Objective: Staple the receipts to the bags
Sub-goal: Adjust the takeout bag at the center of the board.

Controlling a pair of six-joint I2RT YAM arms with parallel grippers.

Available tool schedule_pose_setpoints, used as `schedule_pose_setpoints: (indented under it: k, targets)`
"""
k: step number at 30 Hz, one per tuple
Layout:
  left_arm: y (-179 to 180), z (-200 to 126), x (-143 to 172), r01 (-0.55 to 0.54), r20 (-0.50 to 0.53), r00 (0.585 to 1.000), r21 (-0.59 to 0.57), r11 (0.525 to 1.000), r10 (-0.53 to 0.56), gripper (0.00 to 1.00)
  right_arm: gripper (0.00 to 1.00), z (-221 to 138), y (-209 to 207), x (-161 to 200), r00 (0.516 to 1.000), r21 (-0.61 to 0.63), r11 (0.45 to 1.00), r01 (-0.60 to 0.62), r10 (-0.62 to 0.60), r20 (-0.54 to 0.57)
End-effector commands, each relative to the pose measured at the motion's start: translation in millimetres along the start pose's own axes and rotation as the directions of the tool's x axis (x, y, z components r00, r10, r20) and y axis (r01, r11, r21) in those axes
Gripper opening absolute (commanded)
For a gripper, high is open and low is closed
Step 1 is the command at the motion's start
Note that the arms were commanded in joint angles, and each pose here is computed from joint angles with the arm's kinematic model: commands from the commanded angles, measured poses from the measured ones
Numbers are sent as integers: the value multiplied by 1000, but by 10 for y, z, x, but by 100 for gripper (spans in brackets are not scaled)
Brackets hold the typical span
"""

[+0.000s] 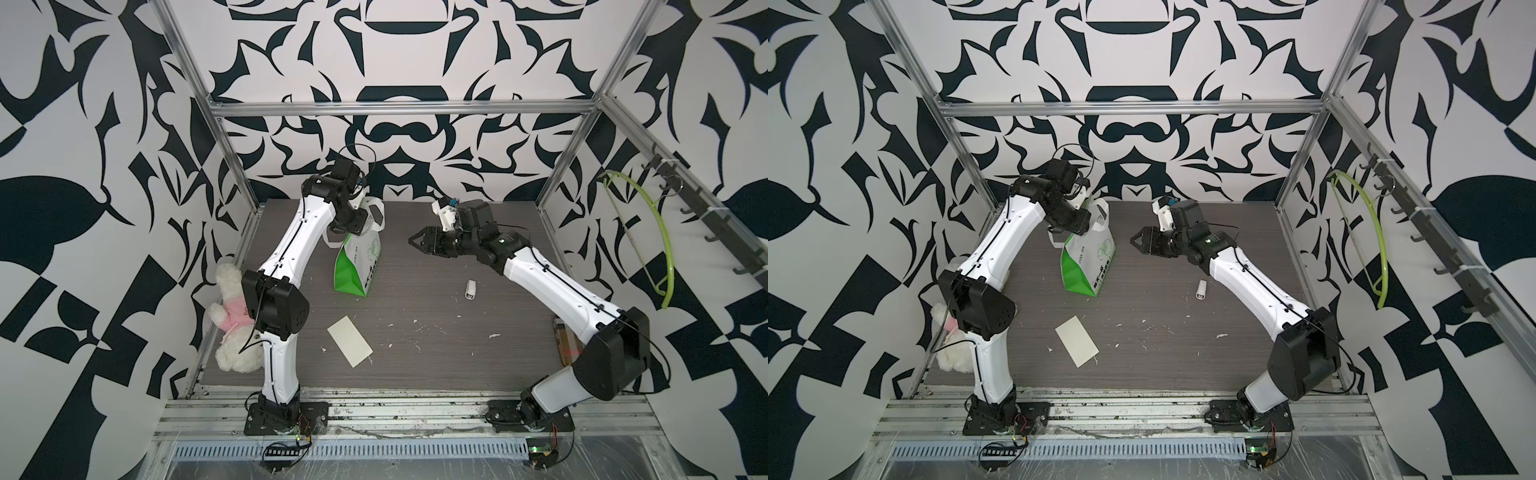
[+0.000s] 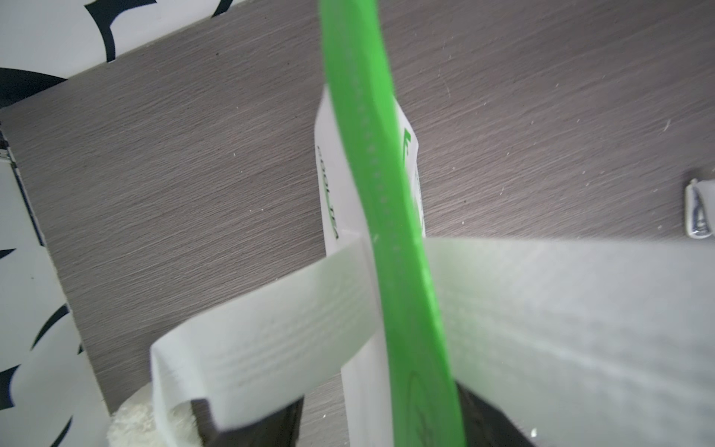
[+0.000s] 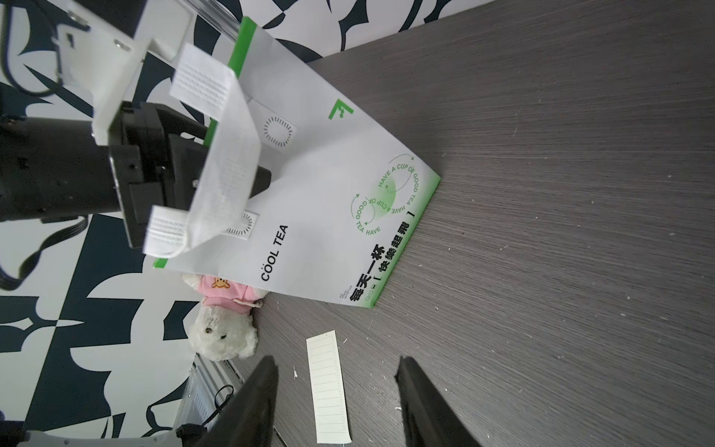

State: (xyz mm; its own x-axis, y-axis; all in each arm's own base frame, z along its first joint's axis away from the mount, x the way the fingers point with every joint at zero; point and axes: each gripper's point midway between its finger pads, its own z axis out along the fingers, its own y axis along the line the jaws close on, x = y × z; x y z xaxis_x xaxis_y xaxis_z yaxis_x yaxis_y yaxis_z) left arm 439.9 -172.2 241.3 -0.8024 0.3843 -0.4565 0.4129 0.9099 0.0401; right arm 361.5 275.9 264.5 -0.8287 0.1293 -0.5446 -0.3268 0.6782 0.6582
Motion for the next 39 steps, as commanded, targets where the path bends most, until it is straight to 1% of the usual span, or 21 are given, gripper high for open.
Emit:
schedule_pose_setpoints:
  k: [1,9,15,25,39]
  targets:
    - [-54,-63,36,-3,-20,1000,34,999,3,56,52,-125,100,-61,999,-28,999,36,-35,32]
    - [-29,-225,10,2,8,1000,20,1000,-2,57,52,-149,86,-74,999,-31,999,35,-34,34]
    - [39,-264,55,-1,-4,1000,-19,1000,1,58,52,-145,65,-55,999,-32,999,29,-28,28]
    - [45,-548,-109,24,110,994,-20,1000,-21,62,53,-142,57,-45,999,-31,999,27,-26,26]
    - [133,-786,-96,37,158,987,-68,997,-26,62,53,-131,38,-40,1000,-22,1000,17,-17,20]
